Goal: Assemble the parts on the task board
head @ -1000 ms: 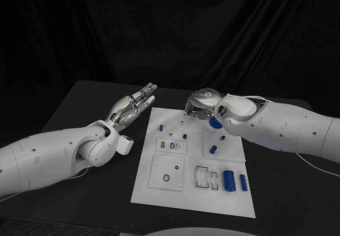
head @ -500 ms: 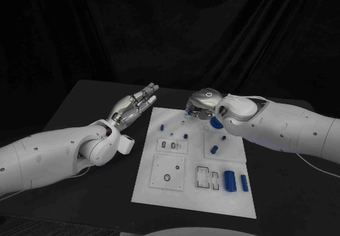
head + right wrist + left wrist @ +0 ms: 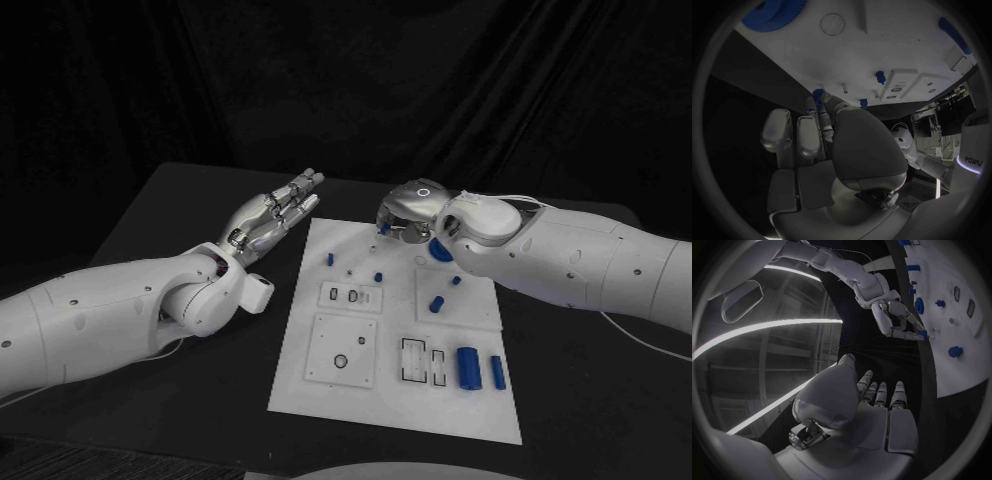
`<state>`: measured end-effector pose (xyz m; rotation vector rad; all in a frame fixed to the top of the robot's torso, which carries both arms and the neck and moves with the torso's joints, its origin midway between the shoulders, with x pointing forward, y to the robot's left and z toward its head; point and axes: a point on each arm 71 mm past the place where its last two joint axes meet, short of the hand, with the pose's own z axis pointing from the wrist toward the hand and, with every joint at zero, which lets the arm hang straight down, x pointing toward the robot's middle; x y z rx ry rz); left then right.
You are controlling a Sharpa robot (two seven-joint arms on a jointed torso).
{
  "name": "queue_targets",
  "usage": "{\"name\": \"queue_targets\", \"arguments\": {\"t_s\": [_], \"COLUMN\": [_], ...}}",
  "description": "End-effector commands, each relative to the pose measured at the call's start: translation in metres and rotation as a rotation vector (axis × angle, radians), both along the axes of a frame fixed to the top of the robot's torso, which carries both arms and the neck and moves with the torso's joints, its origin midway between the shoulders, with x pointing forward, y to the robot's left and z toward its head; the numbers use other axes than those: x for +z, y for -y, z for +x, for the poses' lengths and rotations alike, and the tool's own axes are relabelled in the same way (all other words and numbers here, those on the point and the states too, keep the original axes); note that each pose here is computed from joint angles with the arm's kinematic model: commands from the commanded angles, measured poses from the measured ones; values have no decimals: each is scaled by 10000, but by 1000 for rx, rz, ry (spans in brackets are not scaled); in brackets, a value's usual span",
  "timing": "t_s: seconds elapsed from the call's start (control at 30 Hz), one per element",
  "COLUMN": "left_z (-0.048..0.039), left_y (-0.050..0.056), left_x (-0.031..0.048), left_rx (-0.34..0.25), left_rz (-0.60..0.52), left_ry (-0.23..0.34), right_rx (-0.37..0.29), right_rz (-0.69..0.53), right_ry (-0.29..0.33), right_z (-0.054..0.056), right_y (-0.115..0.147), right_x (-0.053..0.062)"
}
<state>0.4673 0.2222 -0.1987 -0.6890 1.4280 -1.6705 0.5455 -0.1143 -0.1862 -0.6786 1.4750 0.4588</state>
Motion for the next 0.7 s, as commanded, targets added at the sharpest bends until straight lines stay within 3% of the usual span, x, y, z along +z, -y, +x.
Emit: {"name": "queue_targets", "arguments": {"t_s": [0.03, 0.7], "left_z": [-14, -15], "left_y": [19, 19], "left_x": [64, 62], "left_rx": [-20, -20], "left_rz": [-46, -43], "left_ry": [68, 64], "right_rx": [1, 5], "right_rz": [-8, -12], "right_ry": [2, -2], "right_z": [0, 3], "right_y": [-7, -51], "right_x": [-13, -23]}}
